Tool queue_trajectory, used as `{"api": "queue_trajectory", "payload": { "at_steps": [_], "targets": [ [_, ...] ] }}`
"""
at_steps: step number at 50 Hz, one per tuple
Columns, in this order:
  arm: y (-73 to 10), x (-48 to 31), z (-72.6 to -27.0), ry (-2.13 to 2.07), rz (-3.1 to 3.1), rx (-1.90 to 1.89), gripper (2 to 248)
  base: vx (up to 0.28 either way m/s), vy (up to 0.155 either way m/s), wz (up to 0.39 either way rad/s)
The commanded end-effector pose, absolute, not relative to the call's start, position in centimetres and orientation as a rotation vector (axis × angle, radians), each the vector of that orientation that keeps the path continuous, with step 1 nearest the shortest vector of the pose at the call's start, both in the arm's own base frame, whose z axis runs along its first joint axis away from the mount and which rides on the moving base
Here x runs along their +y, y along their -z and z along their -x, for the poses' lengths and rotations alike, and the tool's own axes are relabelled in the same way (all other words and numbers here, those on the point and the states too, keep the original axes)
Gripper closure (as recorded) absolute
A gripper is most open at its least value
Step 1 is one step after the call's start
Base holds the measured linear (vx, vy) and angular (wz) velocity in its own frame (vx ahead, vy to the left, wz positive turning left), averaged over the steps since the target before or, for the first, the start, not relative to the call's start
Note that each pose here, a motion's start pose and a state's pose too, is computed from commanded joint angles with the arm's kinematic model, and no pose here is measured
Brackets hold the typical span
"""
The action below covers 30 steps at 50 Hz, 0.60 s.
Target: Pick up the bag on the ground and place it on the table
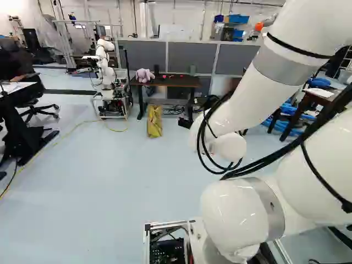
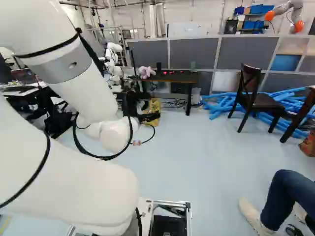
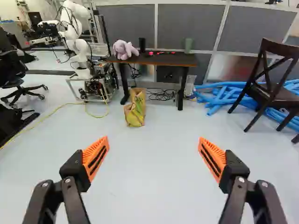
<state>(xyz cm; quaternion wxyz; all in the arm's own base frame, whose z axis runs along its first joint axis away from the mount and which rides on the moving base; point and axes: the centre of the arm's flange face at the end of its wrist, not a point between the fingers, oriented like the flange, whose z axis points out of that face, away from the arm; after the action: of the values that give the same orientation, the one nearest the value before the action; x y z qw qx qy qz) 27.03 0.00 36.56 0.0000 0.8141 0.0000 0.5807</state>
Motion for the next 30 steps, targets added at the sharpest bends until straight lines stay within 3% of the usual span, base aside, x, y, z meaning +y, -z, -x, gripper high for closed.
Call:
{"api": "queue_trajectory", "payload": {
  "at_steps": [30],
  "targets": [
    [-36.56, 0.0, -27.03, -1.824, -2.558, 0.0, 3, 0.0, 0.0, 0.0]
  ]
}}
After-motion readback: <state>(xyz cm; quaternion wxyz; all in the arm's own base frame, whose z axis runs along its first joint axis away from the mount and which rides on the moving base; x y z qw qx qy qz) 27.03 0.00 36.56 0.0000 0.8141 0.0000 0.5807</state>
